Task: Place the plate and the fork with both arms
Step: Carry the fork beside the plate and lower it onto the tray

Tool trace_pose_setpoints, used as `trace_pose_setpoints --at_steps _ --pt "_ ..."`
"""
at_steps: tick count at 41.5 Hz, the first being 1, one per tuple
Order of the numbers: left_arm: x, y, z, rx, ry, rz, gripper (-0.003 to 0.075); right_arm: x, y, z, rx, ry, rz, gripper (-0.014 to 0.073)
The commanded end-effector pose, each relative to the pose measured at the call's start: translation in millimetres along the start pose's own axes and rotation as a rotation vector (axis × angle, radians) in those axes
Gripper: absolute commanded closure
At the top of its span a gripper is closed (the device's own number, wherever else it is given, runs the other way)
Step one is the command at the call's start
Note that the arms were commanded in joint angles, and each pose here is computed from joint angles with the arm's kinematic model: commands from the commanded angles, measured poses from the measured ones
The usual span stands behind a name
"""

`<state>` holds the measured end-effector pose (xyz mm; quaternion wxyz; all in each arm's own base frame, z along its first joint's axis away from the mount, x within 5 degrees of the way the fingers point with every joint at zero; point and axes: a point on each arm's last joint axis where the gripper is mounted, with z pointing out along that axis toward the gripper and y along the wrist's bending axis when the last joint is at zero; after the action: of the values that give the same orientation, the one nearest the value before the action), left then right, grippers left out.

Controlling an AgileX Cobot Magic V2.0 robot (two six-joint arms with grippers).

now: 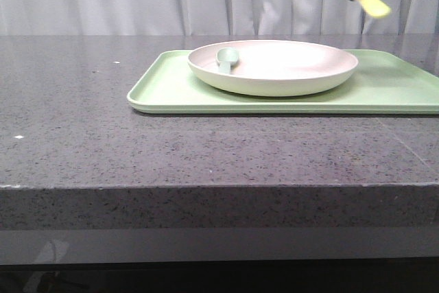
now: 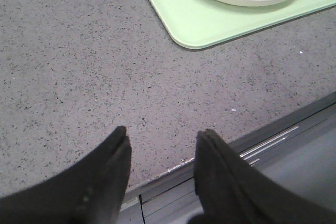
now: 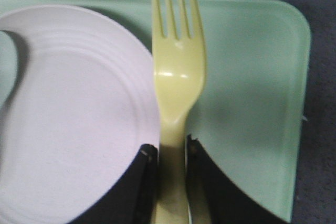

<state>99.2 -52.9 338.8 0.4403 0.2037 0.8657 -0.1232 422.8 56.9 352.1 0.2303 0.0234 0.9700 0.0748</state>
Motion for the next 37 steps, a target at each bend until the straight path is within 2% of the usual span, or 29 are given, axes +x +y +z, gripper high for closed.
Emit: trace_pose_setpoints --at_steps 1,9,28,31,37 --pt "-12.9 -1.5 -6.0 0.012 -0.097 -0.004 0.0420 10.8 -19.0 -20.7 0.039 0.061 0.013 0.0496" --pt "-12.9 -1.5 -6.0 0.012 -0.097 -0.004 0.0420 20.2 -33.3 6.0 0.056 0.108 0.022 0.0496" --pt "-12.9 -1.5 -6.0 0.012 -0.097 -0.004 0.0420 26.4 -38.9 40.4 0.063 0.139 0.030 0.0492" --pt "-12.9 -1.5 -6.0 0.012 -0.097 -0.004 0.0420 26.0 -38.9 40.5 0.062 0.135 0.025 0.0468" --pt "-12.9 -1.5 -6.0 0.012 -0.097 -0.004 0.0420 25.2 -38.9 40.6 0.061 0.127 0.025 0.0333"
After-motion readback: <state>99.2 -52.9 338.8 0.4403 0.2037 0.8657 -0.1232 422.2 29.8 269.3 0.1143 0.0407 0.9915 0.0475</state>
